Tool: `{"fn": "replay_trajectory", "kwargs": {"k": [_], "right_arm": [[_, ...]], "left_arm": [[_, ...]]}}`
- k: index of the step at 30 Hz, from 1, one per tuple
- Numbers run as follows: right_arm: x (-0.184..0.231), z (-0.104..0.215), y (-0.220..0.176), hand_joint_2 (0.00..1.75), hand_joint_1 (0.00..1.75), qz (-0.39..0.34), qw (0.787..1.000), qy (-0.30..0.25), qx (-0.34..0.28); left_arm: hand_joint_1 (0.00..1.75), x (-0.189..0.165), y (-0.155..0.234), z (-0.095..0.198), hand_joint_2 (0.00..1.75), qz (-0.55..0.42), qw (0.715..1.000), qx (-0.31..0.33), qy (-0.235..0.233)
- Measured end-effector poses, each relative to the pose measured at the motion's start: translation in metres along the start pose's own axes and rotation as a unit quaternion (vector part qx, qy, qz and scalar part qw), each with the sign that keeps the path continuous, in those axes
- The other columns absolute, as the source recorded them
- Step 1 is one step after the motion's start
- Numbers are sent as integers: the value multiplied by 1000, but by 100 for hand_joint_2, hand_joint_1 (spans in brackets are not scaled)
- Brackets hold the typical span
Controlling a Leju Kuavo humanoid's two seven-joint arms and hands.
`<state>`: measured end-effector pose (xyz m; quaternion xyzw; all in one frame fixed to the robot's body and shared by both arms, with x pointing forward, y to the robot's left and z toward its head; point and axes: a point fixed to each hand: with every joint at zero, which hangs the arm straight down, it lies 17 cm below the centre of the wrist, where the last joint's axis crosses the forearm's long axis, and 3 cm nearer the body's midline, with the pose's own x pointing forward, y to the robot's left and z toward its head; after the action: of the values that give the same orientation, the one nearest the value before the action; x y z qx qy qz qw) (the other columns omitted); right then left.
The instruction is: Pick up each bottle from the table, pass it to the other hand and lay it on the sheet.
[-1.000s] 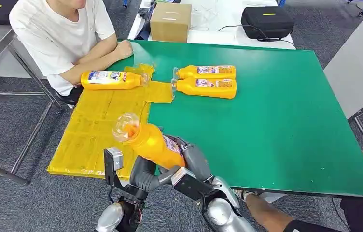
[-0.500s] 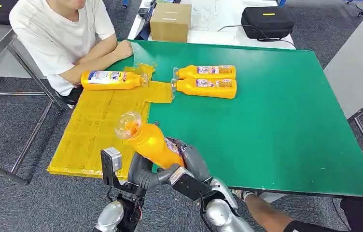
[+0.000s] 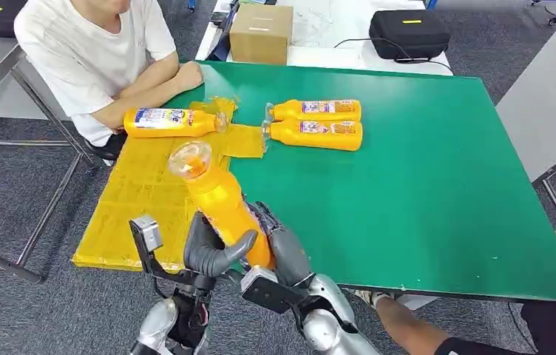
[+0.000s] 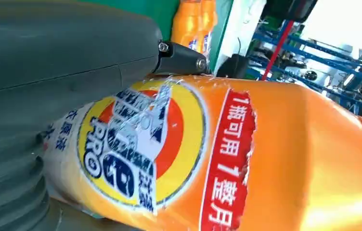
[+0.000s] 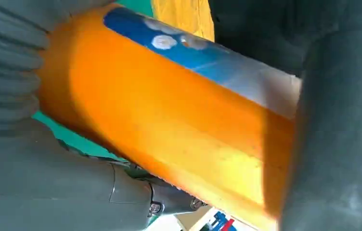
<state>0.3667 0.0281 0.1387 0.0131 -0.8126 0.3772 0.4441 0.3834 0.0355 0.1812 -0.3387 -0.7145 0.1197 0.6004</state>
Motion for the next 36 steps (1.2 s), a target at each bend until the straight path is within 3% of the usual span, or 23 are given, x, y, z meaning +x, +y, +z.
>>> {"fn": "replay_trajectory", "kwargs": {"k": [3,11,16,20,36], "right_arm": [[2,-2,-6,0,0,6,1000,-5,-19],[13,-7,-25,0,0,29,997,-32,-69],[29,0,-52,0,0,58,987,-59,-142],[48,9,-83,0,0,80,972,-81,-204],[59,16,-100,0,0,82,965,-89,-231]], "left_arm": [[175,3,-3,-2,175,61,998,-17,14],[175,9,-11,-7,175,63,997,-36,8],[175,20,0,-20,175,-98,994,-5,-40],[175,31,32,-33,175,-270,960,20,-69],[175,34,58,-38,175,-321,944,33,-69]]}}
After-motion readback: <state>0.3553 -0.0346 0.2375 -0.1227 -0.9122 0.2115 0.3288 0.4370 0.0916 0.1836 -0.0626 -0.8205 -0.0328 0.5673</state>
